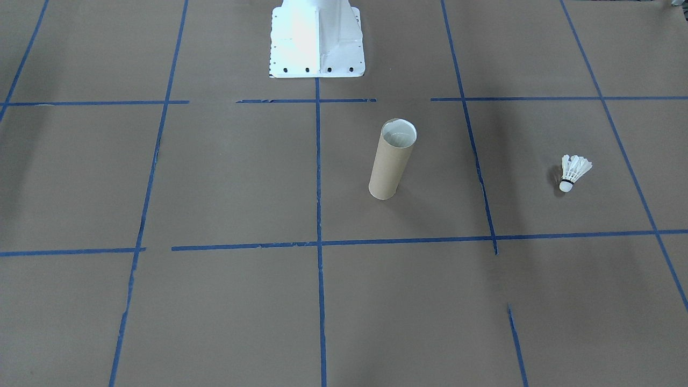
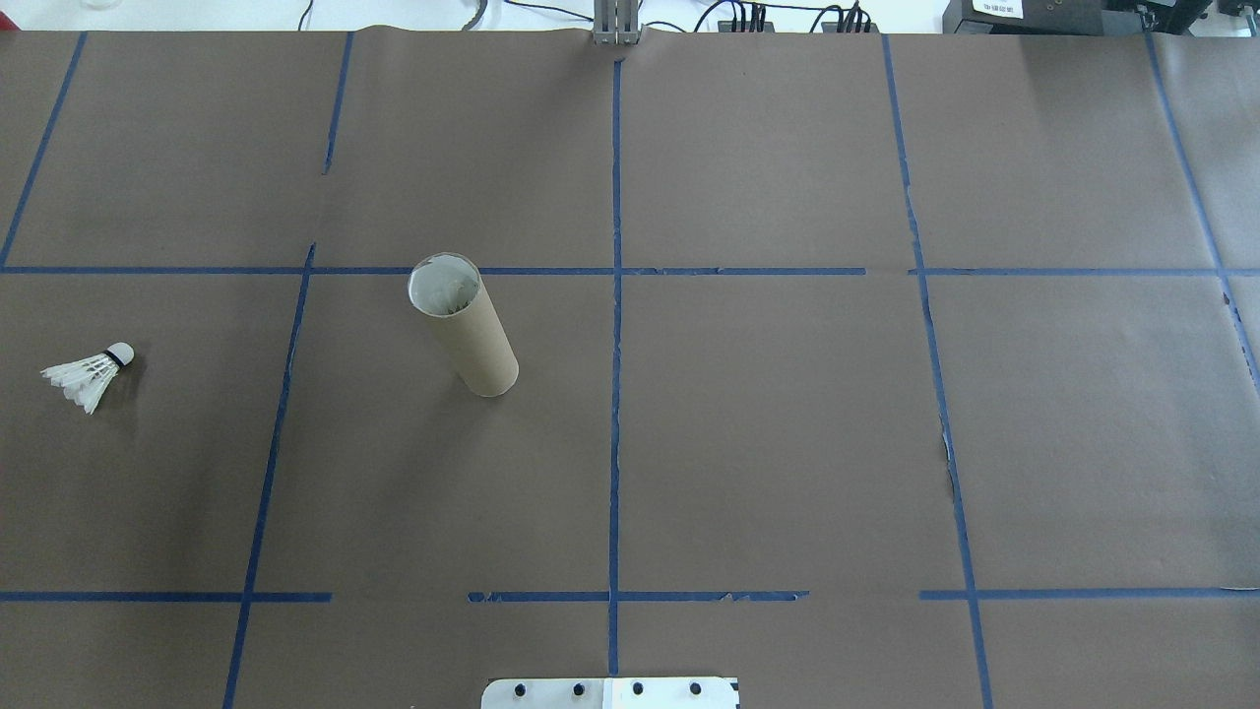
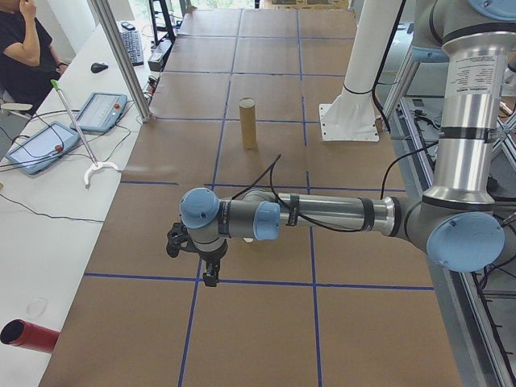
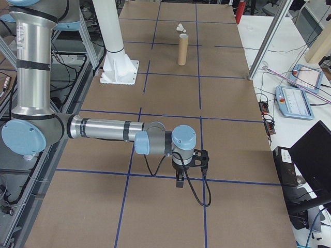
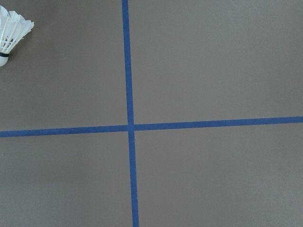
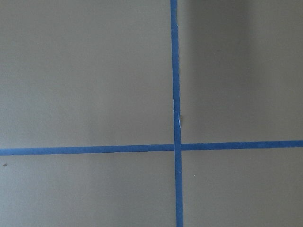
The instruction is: Collect badminton balls into bucket
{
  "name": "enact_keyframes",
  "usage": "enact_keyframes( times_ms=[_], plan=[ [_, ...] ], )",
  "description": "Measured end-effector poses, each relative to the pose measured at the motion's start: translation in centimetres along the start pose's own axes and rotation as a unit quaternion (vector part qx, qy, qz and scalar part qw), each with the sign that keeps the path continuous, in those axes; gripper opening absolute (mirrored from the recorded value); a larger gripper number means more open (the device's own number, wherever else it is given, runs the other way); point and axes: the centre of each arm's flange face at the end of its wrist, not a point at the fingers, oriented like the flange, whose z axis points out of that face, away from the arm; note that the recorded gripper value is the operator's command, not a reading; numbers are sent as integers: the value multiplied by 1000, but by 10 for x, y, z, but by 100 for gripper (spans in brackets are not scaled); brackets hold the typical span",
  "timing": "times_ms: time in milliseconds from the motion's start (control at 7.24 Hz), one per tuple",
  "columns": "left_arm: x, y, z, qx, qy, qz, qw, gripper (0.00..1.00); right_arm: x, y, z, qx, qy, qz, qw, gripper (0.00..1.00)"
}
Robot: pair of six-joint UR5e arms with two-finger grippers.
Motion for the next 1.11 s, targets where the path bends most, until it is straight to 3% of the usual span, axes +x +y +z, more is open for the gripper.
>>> enact_keyframes(
  times_ms=[415, 691, 829, 1106],
  plan=[
    [4, -2, -3, 10, -1, 11, 1000, 100, 0, 0, 0, 0, 0, 0, 1000, 100],
    [18, -9, -10, 39, 0, 39, 998, 100, 0, 0, 0, 0, 0, 0, 1000, 100],
    [35, -15, -7, 58, 8, 42, 997, 100, 0, 0, 0, 0, 0, 0, 1000, 100],
    [92, -22, 9, 100, 48, 8, 994, 100, 0, 0, 0, 0, 0, 0, 1000, 100]
  ],
)
